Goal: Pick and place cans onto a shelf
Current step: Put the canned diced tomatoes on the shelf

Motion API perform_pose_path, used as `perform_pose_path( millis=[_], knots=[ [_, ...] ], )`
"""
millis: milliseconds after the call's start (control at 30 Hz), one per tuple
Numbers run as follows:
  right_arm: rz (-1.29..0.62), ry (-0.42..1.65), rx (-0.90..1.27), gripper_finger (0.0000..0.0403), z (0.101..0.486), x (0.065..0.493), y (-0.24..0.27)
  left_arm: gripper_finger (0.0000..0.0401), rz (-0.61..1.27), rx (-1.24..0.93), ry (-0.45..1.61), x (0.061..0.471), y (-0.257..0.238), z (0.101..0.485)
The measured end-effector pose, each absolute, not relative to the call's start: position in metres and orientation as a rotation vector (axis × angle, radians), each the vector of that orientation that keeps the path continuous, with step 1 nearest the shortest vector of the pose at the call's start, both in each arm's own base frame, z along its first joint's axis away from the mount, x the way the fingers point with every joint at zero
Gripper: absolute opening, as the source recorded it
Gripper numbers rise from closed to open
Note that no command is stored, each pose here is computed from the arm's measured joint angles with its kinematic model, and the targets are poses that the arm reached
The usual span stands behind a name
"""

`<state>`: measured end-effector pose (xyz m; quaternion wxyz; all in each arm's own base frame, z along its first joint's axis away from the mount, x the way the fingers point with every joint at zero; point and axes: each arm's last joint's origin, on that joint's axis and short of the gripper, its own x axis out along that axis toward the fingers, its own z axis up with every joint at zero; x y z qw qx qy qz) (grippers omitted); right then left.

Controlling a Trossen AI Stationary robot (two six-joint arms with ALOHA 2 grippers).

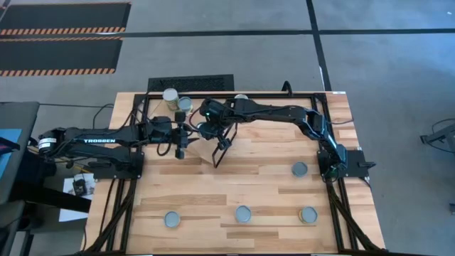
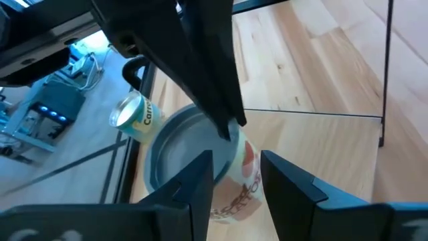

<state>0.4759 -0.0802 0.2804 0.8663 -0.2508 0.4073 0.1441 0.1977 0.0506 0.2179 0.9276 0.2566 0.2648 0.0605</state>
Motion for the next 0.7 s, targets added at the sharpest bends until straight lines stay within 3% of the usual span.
perform_pose_path(
  millis=[467,700],
  knots=[
    [0.354,0.824,-0.524,0.0015,0.2813,0.4774,-0.0724,0.0108,0.086,0.515,0.547,0.1972,0.0493,0.2159],
    [0.36,0.807,-0.528,0.0016,0.2822,0.4784,-0.0717,0.0039,0.052,0.551,0.564,0.1965,0.0486,0.214]
  ],
)
